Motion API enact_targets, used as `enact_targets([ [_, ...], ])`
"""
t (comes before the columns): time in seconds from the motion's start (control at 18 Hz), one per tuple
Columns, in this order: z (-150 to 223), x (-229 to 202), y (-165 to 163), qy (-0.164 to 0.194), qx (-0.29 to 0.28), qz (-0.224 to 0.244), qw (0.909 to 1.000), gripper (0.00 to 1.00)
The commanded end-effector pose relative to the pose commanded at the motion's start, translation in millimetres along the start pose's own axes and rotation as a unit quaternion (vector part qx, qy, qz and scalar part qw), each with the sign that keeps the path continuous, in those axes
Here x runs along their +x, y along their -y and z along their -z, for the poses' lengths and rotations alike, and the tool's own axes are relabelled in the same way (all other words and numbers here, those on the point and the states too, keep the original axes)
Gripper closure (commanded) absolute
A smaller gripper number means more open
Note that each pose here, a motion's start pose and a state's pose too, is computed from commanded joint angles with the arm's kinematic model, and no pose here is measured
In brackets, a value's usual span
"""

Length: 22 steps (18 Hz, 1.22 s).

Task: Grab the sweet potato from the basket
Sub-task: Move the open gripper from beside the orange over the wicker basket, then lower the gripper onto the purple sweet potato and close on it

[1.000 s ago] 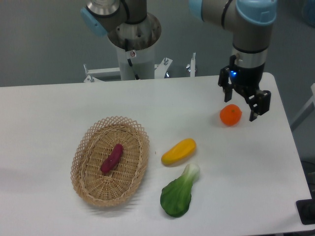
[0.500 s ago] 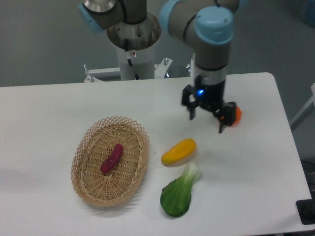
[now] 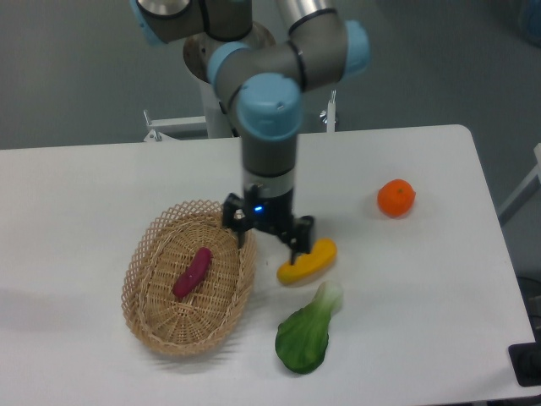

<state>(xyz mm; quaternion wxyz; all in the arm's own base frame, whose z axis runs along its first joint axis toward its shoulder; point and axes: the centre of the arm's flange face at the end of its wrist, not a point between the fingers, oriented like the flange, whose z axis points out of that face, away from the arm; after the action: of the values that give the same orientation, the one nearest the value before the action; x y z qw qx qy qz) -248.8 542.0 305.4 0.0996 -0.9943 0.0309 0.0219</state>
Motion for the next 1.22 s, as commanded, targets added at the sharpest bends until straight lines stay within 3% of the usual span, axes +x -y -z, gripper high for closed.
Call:
enact_targets([
  [0.44,-68,46,12,-0.025,-0.021,-0.044,0.9985,0.00],
  [1.22,-101,64,13,-0.029,-0.050,-0.059,0.9966,0.00],
])
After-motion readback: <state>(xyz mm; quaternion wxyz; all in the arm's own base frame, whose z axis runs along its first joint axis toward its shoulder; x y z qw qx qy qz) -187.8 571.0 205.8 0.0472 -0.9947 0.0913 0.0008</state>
